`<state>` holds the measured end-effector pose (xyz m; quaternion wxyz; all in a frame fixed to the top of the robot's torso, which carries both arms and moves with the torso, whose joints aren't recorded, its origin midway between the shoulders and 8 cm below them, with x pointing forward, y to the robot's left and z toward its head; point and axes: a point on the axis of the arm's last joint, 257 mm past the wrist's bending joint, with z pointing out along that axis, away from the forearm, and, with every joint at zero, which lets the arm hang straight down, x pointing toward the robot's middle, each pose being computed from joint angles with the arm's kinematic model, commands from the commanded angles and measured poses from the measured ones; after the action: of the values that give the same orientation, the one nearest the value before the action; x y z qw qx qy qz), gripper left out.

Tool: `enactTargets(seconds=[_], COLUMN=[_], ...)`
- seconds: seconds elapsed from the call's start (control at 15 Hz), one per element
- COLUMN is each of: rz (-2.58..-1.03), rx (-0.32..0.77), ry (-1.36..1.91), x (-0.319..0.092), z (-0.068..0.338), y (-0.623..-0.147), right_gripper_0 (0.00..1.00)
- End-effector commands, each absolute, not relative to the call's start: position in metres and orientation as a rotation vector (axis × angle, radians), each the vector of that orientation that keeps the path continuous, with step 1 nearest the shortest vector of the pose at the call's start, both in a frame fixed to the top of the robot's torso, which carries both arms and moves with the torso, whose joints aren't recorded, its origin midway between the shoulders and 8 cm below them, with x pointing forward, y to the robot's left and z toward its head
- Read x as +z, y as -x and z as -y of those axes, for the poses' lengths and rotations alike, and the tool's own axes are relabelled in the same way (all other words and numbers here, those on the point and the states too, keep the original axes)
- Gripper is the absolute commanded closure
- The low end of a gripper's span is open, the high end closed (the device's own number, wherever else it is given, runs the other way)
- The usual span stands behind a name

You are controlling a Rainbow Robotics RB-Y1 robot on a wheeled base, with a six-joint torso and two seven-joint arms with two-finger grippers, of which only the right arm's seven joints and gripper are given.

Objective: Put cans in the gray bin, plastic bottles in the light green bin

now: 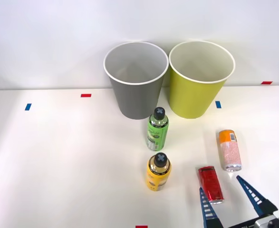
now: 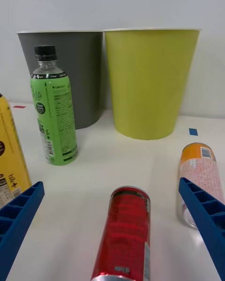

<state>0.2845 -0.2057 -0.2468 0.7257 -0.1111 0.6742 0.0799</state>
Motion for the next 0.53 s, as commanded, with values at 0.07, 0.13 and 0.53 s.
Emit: enactTargets(seconds=[0.07,0.13,0.53], rz=[-1.551,-1.584,-1.731], rx=[0.180,0.188,0.214], ry=[0.282,0.280,0.279], x=[-0.237,-0.235,-0.228], z=[0.216,0.215,0.217], y=[-0.302,-0.305,-0.323], right_gripper_0=[0.00,0.00,0.00])
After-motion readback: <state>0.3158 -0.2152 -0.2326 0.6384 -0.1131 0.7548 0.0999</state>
